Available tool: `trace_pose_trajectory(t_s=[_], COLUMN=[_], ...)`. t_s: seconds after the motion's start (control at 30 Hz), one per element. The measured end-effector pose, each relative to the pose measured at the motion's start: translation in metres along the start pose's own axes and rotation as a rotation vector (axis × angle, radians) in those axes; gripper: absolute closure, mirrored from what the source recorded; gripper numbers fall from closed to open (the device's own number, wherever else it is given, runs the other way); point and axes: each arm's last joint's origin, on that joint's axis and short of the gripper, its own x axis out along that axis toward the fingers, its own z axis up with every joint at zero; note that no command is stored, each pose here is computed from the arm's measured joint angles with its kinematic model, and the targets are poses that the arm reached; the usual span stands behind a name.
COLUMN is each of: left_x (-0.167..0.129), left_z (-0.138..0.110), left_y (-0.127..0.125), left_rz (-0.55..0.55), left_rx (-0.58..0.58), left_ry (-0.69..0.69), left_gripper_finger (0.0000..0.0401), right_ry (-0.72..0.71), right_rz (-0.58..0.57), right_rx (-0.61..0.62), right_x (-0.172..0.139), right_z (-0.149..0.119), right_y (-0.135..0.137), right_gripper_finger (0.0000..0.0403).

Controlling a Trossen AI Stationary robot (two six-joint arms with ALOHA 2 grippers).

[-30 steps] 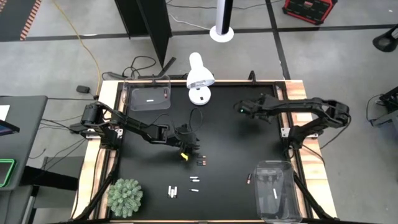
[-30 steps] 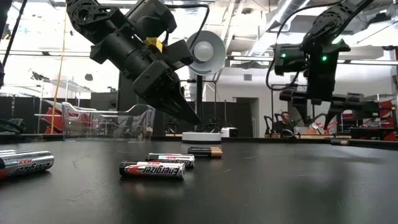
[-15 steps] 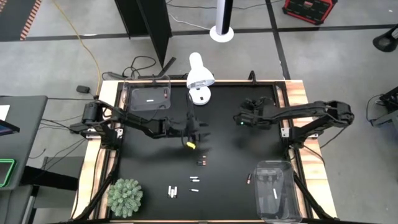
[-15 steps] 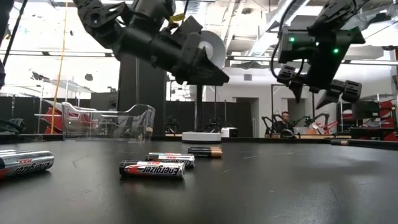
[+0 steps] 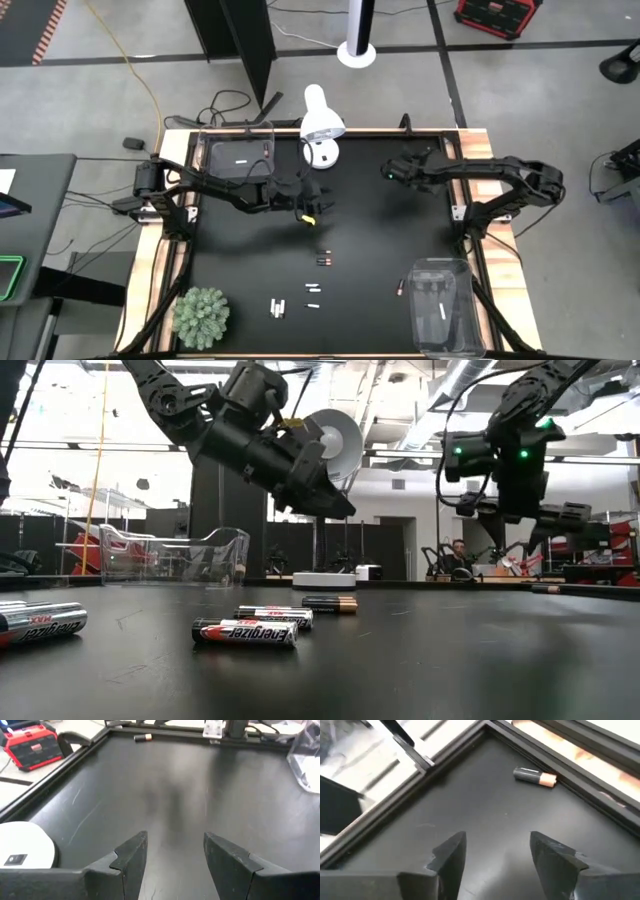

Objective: Sort batteries
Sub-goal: Put the black battery into the top transparent bin

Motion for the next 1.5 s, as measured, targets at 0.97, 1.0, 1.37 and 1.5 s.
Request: trace_pose_trajectory(t_s=[0.97,1.0,1.37,1.5], left_x=[-0.001,-0.001,-0.001,-0.001], left_z=[-0.004,-0.004,-0.006,-0.006], left_y=[0.0,0.0,-0.001,-0.001], left_rz=[-0.004,-0.004,-0.028,-0.028], left_rx=[0.054,0.054,0.06,0.063], left_ry=[0.045,0.045,0.061,0.06], left_gripper_finger=[0.0212,0.0212,0.0212,0.0212], right_ry=[0.282,0.297,0.391,0.405], right_rz=[-0.259,-0.282,-0.405,-0.407], right_rx=[-0.279,-0.291,-0.376,-0.412], right_x=[0.052,0.057,0.06,0.065], right_z=[0.084,0.082,0.098,0.099], right_y=[0.027,0.027,0.046,0.057], right_gripper_finger=[0.0401,0.0401,0.0402,0.0402])
